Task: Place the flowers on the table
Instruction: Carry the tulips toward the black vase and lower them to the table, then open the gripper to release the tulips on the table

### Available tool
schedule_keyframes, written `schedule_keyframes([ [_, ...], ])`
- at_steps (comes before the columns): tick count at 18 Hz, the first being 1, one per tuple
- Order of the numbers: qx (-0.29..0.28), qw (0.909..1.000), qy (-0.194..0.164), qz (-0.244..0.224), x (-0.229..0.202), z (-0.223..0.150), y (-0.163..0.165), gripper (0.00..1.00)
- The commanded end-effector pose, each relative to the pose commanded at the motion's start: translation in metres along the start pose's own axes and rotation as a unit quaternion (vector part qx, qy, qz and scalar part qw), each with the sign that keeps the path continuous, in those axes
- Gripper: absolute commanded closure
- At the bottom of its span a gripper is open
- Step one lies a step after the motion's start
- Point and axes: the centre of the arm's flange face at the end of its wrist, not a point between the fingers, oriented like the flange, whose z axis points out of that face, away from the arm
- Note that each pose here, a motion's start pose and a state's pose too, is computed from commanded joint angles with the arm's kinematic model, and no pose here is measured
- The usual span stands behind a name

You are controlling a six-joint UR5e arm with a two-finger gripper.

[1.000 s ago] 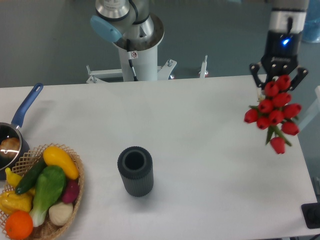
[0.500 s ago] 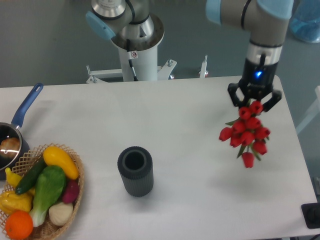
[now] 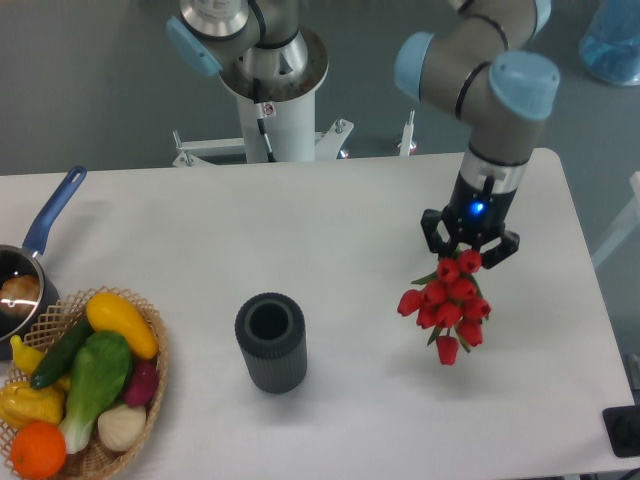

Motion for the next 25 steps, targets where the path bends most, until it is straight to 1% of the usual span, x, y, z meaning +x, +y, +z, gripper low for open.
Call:
schedule_keyframes([
  [2, -0.009, 0.9999, 0.010, 0.003, 0.002, 0.017, -0.003, 0.67],
  [6, -0.012, 0.9997, 0.018, -0.005, 0.005, 0.028, -0.005, 0.66],
  [9, -0.014, 0.9989, 0.026, -0.036, 0.006, 0.036, -0.002, 0.65],
  [13, -0.015, 0.9985, 0.030, -0.044, 0.006, 0.041, -0.003, 0.65],
  [15, -0.013, 0.9977, 0.031, -0.059, 0.007, 0.041, -0.003, 0.61],
  [17, -0.004, 0.9961, 0.034, -0.082, 0.007, 0.040, -0.004, 0.60],
  [18, -0.002, 0.9959, 0.036, -0.083, 0.007, 0.041, -0.005, 0.60],
  [19, -0.001, 0.9959, 0.035, -0.084, 0.007, 0.041, -0.005, 0.56],
  [20, 0.000, 0.9959, 0.034, -0.084, 0.005, 0.041, -0.005, 0.47],
  [21, 0.002, 0.9957, 0.034, -0.086, 0.004, 0.040, -0.005, 0.46],
  [22, 0.006, 0.9953, 0.036, -0.090, 0.003, 0.039, -0.004, 0.41],
  [23, 0.010, 0.9952, 0.037, -0.091, 0.003, 0.038, -0.005, 0.18],
  [24, 0.010, 0.9952, 0.036, -0.091, 0.002, 0.038, -0.004, 0.05],
  [25, 0.011, 0.9952, 0.034, -0.091, 0.002, 0.035, -0.004, 0.00],
])
